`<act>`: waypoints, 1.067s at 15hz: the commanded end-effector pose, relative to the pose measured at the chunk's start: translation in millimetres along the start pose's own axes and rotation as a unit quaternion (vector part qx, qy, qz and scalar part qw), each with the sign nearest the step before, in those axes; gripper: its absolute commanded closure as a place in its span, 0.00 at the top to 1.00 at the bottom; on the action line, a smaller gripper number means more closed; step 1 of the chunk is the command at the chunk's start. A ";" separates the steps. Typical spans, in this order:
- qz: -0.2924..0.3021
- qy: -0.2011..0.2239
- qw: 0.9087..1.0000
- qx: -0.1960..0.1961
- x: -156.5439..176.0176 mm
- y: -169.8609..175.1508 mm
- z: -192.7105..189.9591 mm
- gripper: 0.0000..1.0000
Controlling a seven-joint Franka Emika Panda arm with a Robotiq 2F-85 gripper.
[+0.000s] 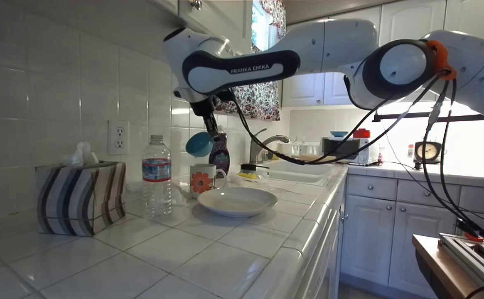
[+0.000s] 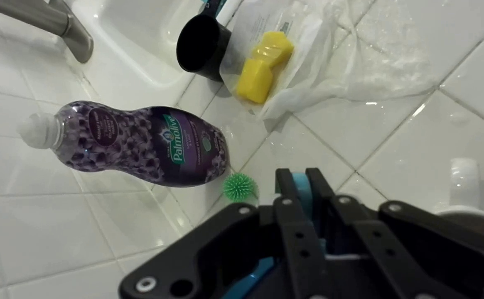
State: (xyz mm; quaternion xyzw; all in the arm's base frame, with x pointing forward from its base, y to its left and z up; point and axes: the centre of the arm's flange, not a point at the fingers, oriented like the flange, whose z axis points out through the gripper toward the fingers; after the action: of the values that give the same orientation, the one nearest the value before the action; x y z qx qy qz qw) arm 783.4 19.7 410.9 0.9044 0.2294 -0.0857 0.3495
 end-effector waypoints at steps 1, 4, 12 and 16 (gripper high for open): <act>0.041 0.028 0.998 0.038 -28.1 -0.6 13.9 0.03; 0.066 0.034 0.995 0.060 -32.1 2.8 25.0 0.03; 0.085 0.055 0.989 0.104 -25.6 0.8 41.4 0.03; 0.090 0.063 0.986 0.123 -24.9 -0.6 47.5 0.03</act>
State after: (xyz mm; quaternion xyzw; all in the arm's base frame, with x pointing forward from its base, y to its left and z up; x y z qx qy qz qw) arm 790.0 -14.7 393.3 0.9521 0.1644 -0.0387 0.2548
